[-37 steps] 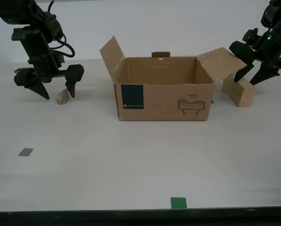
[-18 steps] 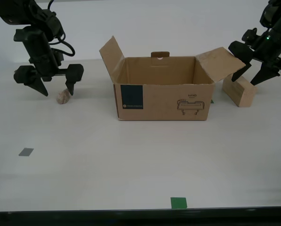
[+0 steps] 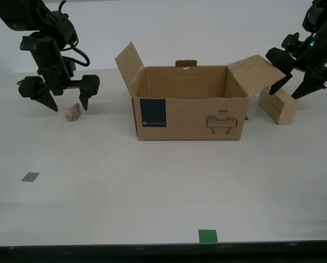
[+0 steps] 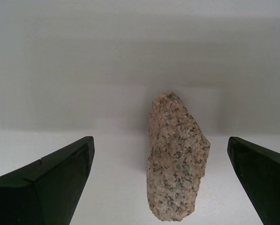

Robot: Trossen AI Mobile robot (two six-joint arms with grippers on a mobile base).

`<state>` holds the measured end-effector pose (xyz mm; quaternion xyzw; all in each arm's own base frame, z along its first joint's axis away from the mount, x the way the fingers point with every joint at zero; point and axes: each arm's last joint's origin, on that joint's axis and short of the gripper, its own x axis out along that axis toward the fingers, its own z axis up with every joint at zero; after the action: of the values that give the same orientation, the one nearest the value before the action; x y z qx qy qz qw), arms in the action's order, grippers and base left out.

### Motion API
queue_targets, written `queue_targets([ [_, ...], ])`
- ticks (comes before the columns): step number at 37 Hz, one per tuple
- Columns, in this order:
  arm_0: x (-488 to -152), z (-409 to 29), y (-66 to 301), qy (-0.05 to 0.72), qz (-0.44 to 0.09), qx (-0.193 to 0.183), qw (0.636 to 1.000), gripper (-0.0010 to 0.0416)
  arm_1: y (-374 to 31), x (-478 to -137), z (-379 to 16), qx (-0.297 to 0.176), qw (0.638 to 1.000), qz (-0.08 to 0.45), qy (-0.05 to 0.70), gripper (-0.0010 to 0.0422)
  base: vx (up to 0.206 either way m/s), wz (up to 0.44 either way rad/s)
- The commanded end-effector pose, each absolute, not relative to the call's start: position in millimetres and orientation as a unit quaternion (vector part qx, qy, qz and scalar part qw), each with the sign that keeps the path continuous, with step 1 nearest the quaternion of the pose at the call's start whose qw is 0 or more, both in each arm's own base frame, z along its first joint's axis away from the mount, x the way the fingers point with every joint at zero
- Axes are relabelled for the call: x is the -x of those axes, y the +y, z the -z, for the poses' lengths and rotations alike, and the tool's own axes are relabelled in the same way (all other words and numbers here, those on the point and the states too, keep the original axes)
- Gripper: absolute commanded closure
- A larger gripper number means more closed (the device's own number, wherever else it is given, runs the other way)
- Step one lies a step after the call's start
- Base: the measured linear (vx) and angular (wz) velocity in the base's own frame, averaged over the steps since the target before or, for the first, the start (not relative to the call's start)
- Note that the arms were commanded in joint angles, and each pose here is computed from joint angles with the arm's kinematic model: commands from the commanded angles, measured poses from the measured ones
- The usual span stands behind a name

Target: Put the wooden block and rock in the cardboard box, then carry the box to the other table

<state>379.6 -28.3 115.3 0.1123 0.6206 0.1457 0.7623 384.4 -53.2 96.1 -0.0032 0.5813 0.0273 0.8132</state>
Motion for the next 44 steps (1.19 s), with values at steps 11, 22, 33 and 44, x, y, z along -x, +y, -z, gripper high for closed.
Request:
queue_targets([
  [11, -380, -115, -28, 0.621, -0.144, -0.114, 0.762, 0.014, -64, -376, -85, 0.011, 0.82, -0.027, 0.572, 0.0023, 0.0, 0.0],
  [22, -380, -115, -28, 0.621, -0.144, -0.114, 0.762, 0.0154, -64, -377, -86, 0.016, 0.823, -0.033, 0.567, 0.0023, 0.0, 0.0],
  [33, -380, -115, -28, 0.621, -0.144, -0.114, 0.762, 0.0125, -63, -378, -86, 0.01, 0.827, -0.043, 0.561, 0.0023, 0.0, 0.0],
  [44, -379, -115, -28, 0.623, -0.143, -0.115, 0.76, 0.0114, -65, -384, -67, 0.01, 0.811, -0.041, 0.583, 0.0023, 0.0, 0.0],
])
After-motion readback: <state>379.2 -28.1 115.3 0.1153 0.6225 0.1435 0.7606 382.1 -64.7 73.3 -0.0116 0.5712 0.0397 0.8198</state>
